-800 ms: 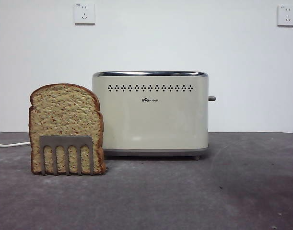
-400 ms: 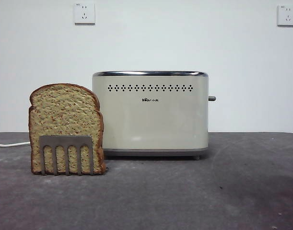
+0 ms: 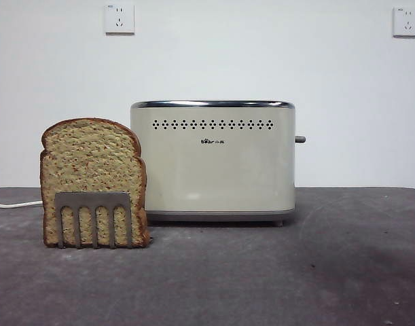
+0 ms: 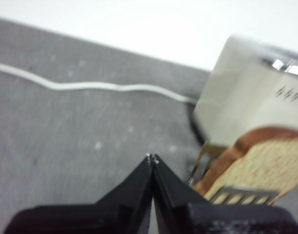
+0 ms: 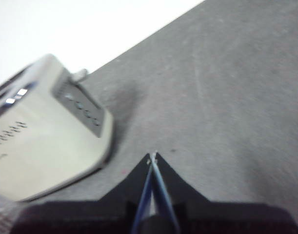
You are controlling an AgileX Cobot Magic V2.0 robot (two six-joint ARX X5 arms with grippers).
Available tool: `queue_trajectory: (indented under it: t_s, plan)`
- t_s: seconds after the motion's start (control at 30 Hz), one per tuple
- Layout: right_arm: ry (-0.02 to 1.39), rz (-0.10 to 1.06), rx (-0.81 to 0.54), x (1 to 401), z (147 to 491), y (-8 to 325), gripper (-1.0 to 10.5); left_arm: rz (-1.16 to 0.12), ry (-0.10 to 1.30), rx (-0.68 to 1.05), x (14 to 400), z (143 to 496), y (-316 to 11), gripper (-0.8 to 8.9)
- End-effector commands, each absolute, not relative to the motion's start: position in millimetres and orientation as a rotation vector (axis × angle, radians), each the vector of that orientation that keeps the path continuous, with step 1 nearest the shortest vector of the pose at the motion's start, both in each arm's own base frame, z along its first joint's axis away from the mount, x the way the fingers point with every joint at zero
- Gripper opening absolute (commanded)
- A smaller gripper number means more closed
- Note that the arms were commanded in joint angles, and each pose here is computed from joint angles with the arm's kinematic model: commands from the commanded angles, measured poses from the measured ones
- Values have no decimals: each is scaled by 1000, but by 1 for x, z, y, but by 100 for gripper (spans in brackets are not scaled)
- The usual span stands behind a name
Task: Pick up a slice of bread from the rack,put the bread on the toaster,press the button
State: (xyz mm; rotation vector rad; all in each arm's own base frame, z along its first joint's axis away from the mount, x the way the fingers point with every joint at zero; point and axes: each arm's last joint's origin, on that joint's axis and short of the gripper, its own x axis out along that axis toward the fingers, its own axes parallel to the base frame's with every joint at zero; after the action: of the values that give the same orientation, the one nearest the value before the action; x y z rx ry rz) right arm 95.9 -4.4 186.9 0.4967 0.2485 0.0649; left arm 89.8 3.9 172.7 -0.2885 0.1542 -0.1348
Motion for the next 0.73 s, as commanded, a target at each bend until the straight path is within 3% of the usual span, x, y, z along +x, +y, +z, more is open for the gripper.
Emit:
queue_trajectory:
  t_s: [0.03,0.33,0.73]
  plan:
    - [250,112,473,99,205,-3,-13,-164,112,-292,86,190,3,-8]
    - [282,346,416,116,270,2,-12,-272,118,-314,80,234,-1,-8]
    - [428,530,139,127,353,8,-12,-713,223,-192,97,311,-9,-8]
